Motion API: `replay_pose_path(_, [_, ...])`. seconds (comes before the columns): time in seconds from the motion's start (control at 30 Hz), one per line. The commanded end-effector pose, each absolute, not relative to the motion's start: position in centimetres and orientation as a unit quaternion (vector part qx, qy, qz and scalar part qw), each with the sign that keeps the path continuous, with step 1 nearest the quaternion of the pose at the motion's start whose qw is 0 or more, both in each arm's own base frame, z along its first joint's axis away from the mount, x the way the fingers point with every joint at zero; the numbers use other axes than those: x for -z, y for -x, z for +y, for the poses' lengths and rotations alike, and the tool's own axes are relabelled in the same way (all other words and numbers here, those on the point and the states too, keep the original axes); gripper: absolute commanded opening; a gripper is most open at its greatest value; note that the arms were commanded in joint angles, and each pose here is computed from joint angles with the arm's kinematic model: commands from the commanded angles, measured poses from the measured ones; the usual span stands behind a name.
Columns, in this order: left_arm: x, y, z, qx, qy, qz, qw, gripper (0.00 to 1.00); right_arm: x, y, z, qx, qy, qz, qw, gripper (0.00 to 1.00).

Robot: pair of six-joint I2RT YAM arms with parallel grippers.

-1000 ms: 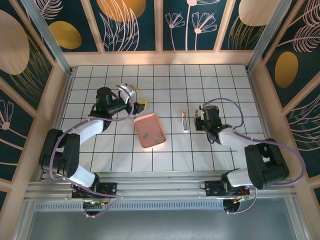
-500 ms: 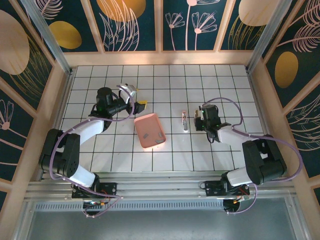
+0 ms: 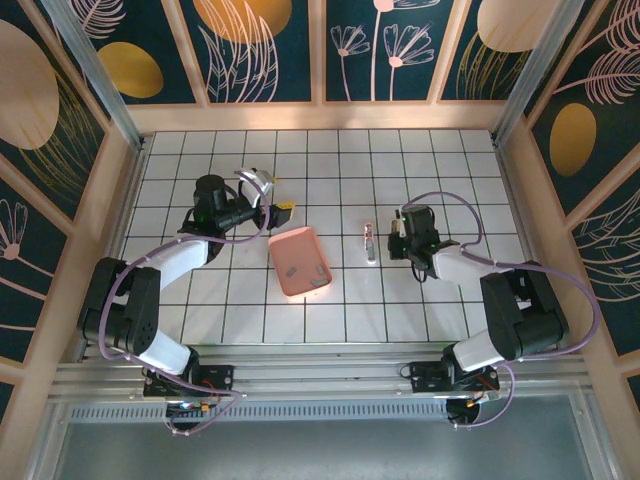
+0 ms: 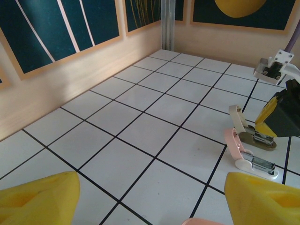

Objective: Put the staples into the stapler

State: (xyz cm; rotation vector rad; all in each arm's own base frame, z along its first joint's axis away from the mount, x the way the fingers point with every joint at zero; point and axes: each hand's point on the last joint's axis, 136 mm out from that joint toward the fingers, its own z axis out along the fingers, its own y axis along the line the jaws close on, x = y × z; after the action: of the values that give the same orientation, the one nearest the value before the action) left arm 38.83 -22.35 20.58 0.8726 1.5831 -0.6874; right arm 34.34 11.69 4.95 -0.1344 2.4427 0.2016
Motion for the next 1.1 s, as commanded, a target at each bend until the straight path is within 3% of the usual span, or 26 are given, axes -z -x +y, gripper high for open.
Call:
replay_pose_path(0.0, [-21.0,-38.8,-22.5,0.285,-0.380,0.667,0.573,0.80,-5.1,-34.7,11.5,-0.068,0.056,0.940,0.330,0.16])
replay_pose_path(0.57, [-20.7,-38.6,-23.0,0.290,-0.383,0.668,0.568,0.80,-7.5,-34.0,11.4,-0.087,0.047,0.928,0.358,0.17])
replay_pose_path(1.07, [-20.9,-38.5,-23.2,0.292,-0.385,0.666,0.568,0.80,-5.7,-33.8,12.0,-0.103,0.047,0.937,0.330,0.17])
